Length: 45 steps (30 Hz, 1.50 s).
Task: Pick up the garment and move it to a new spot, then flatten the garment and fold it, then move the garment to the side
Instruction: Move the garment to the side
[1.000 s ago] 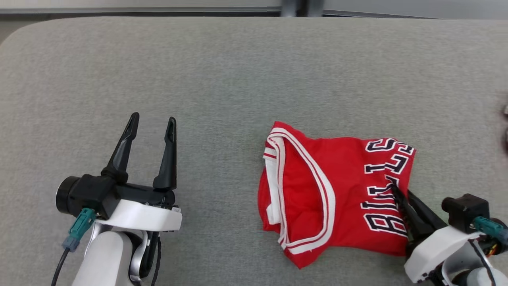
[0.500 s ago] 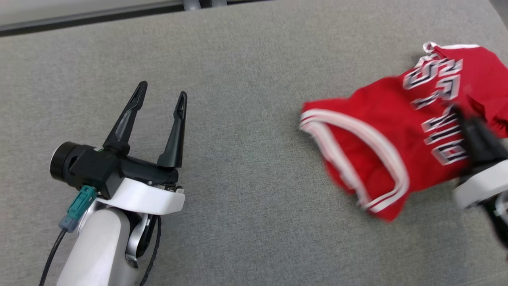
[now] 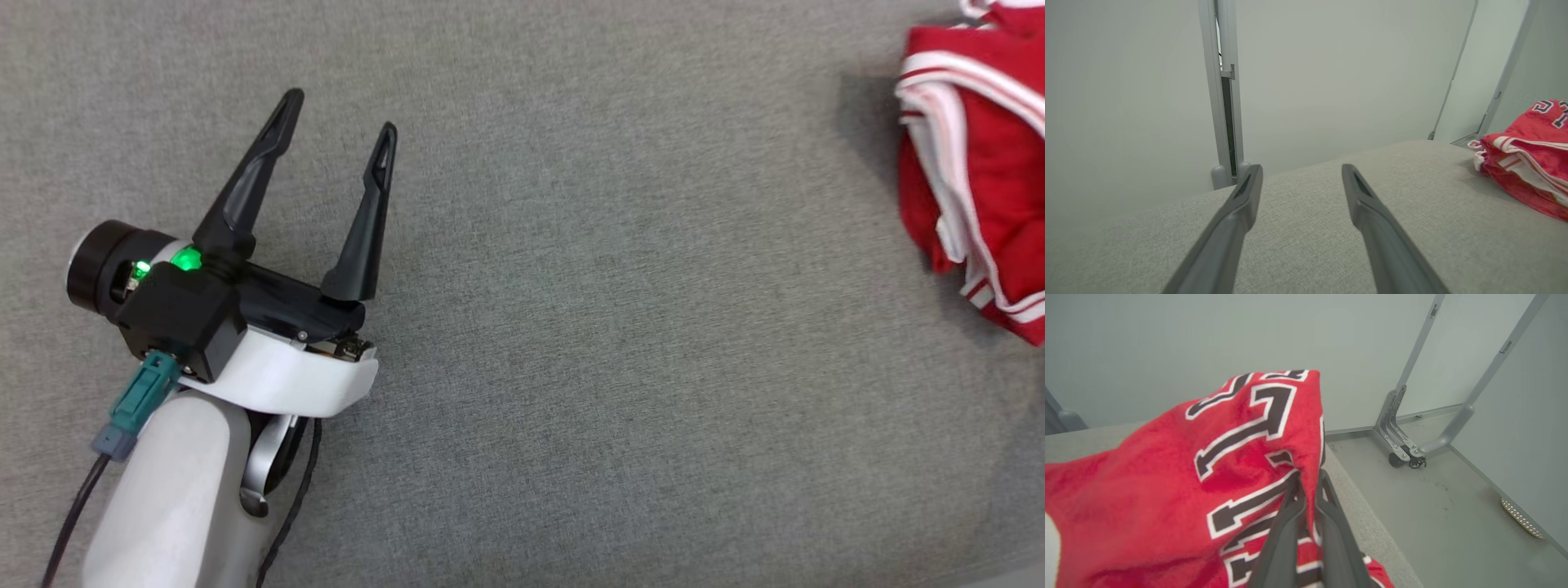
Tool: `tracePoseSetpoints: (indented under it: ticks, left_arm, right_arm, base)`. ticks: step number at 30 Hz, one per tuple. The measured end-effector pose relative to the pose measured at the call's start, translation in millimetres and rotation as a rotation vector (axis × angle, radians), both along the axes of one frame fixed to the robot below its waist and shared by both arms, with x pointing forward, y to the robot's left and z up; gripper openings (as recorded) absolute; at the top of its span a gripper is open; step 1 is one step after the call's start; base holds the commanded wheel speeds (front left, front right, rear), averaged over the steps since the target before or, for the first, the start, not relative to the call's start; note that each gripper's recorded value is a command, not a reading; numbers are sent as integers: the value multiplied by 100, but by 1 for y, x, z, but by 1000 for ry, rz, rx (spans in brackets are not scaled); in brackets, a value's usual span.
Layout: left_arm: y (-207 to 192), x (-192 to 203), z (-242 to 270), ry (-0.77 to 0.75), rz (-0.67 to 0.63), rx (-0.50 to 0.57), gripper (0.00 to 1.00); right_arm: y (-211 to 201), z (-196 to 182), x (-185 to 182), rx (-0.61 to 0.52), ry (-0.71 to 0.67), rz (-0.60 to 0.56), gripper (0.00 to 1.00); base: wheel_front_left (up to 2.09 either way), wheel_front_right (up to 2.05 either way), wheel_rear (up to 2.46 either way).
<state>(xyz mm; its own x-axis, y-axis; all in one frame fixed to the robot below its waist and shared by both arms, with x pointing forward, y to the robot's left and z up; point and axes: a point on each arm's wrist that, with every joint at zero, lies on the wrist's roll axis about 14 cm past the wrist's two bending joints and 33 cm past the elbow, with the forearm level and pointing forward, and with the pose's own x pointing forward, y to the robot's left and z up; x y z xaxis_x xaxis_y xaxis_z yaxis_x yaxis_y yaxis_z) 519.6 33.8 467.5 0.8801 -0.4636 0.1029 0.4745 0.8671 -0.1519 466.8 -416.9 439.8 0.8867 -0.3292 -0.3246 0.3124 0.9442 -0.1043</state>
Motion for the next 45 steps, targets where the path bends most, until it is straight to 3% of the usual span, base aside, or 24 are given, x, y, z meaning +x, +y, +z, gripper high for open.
tracePoseSetpoints:
  ticks: [1,2,3,4,9,16,29,37,45]
  left_arm:
    - [0,2,-4,7,-1,2,100]
    - [1,4,-9,13,-2,5,100]
    - [1,5,-12,19,-4,7,100]
    - [2,7,-17,25,-3,10,100]
    - [0,9,-27,43,-11,14,100]
    - [0,2,-13,31,1,-3,100]
    - [32,-30,16,40,123,-42,100]
    - [76,-53,14,82,271,-61,100]
    - [129,-91,17,96,420,-24,100]
  right_arm:
    - [-5,-8,0,5,18,-17,0]
    - [-8,-18,0,22,36,-33,13]
    - [-10,-27,-1,36,52,-48,47]
    - [-11,-35,0,45,62,-56,100]
    - [-20,-52,-7,42,74,-96,100]
    - [-9,-34,-27,8,-47,-68,100]
    - [108,29,-47,99,-330,156,100]
    - [188,43,-44,178,-350,314,100]
    - [229,57,-47,202,-341,420,100]
  base:
    - [0,0,0]
    - [0,0,0]
    - [0,0,0]
    - [0,0,0]
    - [0,0,0]
    - [0,0,0]
    - [0,0,0]
    - [0,0,0]
    - [0,0,0]
